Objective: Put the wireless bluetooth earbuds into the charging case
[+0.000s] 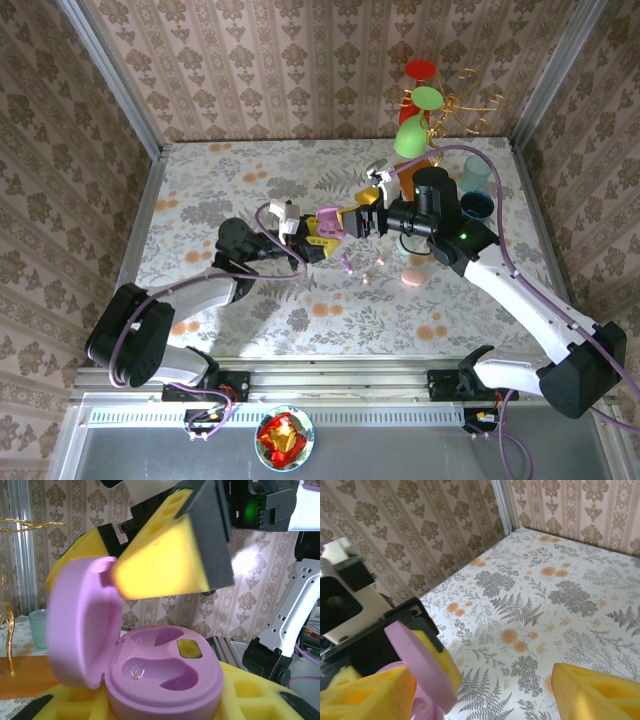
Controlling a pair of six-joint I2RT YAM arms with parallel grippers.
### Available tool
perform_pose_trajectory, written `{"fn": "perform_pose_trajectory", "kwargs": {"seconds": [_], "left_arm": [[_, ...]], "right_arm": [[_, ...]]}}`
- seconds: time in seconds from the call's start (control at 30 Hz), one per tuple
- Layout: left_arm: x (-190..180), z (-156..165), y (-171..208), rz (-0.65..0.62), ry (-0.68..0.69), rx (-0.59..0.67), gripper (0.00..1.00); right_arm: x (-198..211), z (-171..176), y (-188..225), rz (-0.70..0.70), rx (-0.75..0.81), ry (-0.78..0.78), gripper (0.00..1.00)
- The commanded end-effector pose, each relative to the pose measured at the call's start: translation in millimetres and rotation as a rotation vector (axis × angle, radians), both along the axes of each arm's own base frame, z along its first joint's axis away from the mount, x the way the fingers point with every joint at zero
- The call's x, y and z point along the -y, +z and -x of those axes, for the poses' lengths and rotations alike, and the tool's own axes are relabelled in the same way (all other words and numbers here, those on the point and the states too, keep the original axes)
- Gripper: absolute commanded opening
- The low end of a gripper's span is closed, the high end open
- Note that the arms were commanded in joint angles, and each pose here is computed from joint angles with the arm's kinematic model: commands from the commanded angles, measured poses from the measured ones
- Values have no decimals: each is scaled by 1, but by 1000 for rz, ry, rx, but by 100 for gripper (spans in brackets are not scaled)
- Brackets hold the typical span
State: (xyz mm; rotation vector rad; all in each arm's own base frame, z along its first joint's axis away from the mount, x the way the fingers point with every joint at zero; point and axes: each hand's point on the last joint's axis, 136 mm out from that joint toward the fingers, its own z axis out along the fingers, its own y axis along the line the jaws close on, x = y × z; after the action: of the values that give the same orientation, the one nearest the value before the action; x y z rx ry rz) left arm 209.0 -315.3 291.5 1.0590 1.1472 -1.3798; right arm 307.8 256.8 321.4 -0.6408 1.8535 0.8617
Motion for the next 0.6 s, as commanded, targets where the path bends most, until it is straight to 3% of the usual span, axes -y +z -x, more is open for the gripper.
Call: {"fn": "perform_pose_trajectory", "kwargs": {"seconds": [0.0, 0.27, 0.57], "left_arm": [[-6, 13, 12, 35, -19, 91, 25], [-18, -10, 0, 19, 78, 104, 25], [-56, -74, 7, 14, 285, 147, 25]], "right_arm": [[3, -2, 16, -22, 25, -17, 73], [2, 24, 26, -75, 80, 86, 76], [43, -11, 0, -122, -56, -172, 75]]}}
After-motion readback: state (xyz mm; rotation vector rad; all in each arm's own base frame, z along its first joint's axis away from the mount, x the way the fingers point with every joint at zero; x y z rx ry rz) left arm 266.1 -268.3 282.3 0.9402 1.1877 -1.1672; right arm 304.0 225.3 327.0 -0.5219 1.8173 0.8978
